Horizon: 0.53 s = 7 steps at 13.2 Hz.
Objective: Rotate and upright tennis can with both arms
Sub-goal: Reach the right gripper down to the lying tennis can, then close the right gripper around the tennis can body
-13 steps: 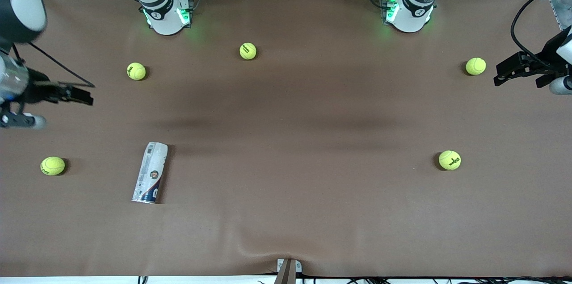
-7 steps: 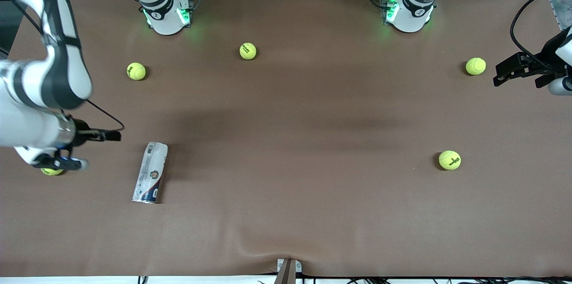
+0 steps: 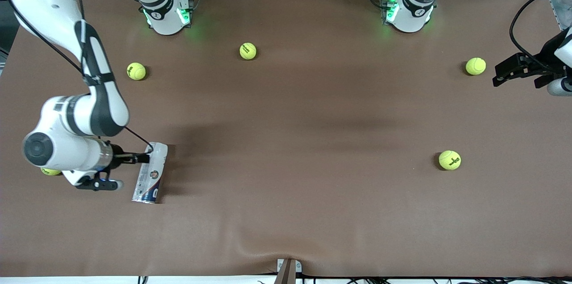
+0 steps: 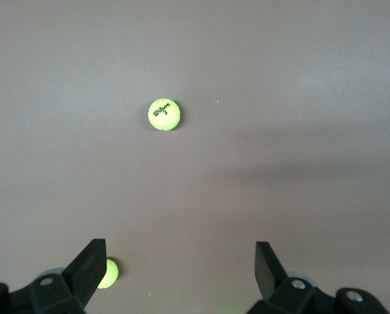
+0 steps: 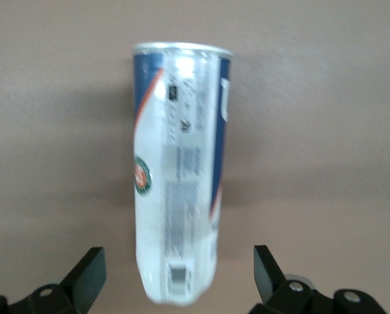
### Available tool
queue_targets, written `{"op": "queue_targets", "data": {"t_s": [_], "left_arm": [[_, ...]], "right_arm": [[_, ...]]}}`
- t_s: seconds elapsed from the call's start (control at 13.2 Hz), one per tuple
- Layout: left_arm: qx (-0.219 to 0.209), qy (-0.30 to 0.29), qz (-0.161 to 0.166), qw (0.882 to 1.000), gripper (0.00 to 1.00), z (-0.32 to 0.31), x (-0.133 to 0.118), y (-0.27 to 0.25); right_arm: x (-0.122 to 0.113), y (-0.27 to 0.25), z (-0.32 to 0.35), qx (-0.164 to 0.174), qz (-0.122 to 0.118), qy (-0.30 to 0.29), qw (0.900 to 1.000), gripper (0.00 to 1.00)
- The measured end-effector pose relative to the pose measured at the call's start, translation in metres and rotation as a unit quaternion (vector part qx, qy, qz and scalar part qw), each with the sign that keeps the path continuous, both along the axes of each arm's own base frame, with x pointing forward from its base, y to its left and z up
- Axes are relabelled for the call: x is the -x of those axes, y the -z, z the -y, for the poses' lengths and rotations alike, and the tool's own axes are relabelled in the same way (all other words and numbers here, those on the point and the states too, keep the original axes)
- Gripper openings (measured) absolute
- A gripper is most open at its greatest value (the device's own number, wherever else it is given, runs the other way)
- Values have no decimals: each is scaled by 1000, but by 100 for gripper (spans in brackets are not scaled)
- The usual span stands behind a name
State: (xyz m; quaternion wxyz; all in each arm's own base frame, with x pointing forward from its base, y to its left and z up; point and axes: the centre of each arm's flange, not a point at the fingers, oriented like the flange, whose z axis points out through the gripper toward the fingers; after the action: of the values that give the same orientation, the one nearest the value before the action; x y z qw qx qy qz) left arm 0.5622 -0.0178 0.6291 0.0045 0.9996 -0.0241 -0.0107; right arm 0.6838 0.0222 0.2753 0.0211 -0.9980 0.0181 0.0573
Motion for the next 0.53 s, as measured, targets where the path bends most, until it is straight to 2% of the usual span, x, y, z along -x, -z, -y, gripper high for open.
{"op": "queue_targets", "data": {"t_s": [0.15, 0.23, 0.53], "left_arm": [[0, 0, -1, 1000, 100, 0, 0, 1], [0, 0, -1, 1000, 100, 0, 0, 1], [0, 0, -2, 1000, 100, 0, 0, 2]], "right_arm": [[-6, 20, -4, 1, 19, -2, 1000, 100], [-7, 26, -5, 1, 21, -2, 1000, 100], [-4, 53, -4, 2, 6, -1, 1000, 100]]}}
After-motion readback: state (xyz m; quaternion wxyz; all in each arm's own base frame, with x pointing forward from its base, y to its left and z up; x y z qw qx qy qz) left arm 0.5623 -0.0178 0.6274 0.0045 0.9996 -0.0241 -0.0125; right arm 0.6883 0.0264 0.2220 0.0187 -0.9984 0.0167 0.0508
